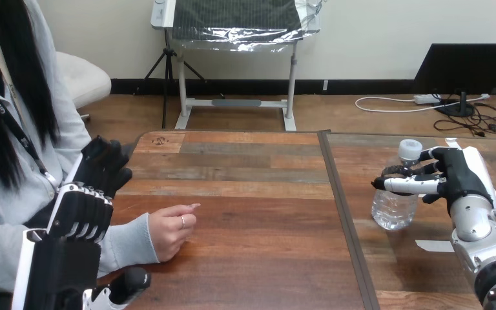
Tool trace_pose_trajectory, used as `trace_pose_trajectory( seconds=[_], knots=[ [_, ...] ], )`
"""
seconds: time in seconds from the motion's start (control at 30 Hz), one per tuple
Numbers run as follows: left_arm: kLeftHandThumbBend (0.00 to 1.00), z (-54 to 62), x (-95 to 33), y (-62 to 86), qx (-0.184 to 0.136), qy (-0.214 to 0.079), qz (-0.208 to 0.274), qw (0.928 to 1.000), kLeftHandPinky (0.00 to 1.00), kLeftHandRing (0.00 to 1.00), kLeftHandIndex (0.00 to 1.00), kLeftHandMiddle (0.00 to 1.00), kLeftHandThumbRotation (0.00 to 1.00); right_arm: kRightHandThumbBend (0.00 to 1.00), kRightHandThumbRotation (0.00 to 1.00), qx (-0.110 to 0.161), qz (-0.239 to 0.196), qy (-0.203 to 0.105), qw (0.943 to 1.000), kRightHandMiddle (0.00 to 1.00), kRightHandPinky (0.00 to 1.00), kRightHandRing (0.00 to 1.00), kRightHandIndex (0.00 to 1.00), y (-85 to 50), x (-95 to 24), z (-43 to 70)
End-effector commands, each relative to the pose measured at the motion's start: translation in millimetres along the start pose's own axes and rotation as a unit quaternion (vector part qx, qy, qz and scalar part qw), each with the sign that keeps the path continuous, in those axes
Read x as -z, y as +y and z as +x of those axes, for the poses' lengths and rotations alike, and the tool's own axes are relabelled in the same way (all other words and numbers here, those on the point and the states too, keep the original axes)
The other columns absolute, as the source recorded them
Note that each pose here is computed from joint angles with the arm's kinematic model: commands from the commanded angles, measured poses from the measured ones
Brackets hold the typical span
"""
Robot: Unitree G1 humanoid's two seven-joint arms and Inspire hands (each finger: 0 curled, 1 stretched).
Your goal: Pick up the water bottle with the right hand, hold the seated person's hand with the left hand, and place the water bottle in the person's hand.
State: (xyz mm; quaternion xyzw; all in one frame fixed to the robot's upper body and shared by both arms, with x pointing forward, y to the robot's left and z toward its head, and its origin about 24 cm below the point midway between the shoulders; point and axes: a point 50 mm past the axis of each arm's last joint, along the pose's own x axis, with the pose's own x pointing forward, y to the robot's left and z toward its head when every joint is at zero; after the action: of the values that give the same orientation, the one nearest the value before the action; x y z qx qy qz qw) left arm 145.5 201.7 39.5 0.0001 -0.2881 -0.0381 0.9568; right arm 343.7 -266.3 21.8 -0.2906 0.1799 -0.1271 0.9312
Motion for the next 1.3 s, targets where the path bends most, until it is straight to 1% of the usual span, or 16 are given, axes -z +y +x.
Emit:
trace_pose_trajectory(
  seconds=[0.0,0.13,0.23,0.53,0.63,0.73,0.93,1.27],
  knots=[
    [1.0,12.5,-7.2,-0.6,0.005,-0.036,0.007,0.9993,0.88,0.91,0.91,0.91,0.56,0.93,0.0,0.023,0.027,-0.032,0.9989,0.46,0.32,0.39,0.49,-3.8,-18.1,3.4],
    [1.0,12.1,-7.3,0.0,0.005,-0.035,0.009,0.9993,0.88,0.91,0.9,0.91,0.56,0.92,0.0,0.026,0.024,-0.032,0.9988,0.45,0.32,0.39,0.47,-4.1,-18.0,3.3],
    [1.0,11.9,-7.4,0.5,0.008,-0.036,0.008,0.9993,0.88,0.91,0.91,0.92,0.57,0.92,0.0,0.028,0.032,-0.032,0.9986,0.45,0.32,0.38,0.46,-4.4,-18.1,3.3],
    [1.0,11.9,-7.2,0.8,0.005,-0.032,-0.003,0.9995,0.88,0.92,0.9,0.91,0.56,0.9,0.0,0.03,0.061,-0.029,0.9973,0.43,0.29,0.35,0.45,-4.5,-19.0,3.5],
    [1.0,12.5,-7.1,1.0,0.006,-0.035,-0.001,0.9994,0.88,0.91,0.9,0.91,0.55,0.89,0.0,0.03,0.077,-0.026,0.9962,0.43,0.29,0.35,0.45,-4.0,-19.9,3.8],
    [1.0,12.5,-7.1,0.9,0.005,-0.035,0.002,0.9994,0.88,0.91,0.9,0.91,0.55,0.89,0.0,0.029,0.088,-0.032,0.9952,0.42,0.28,0.34,0.45,-3.3,-21.3,3.6],
    [1.0,12.0,-8.1,0.9,0.006,-0.037,0.004,0.9993,0.88,0.91,0.9,0.91,0.54,0.9,0.0,0.026,0.089,-0.045,0.9947,0.4,0.26,0.32,0.45,-1.8,-23.2,2.9],
    [1.0,13.3,-7.3,1.4,0.006,-0.038,0.014,0.9992,0.87,0.91,0.89,0.91,0.55,0.88,0.0,0.01,0.118,-0.072,0.9904,0.38,0.24,0.29,0.45,0.5,-28.9,2.0]
  ],
)
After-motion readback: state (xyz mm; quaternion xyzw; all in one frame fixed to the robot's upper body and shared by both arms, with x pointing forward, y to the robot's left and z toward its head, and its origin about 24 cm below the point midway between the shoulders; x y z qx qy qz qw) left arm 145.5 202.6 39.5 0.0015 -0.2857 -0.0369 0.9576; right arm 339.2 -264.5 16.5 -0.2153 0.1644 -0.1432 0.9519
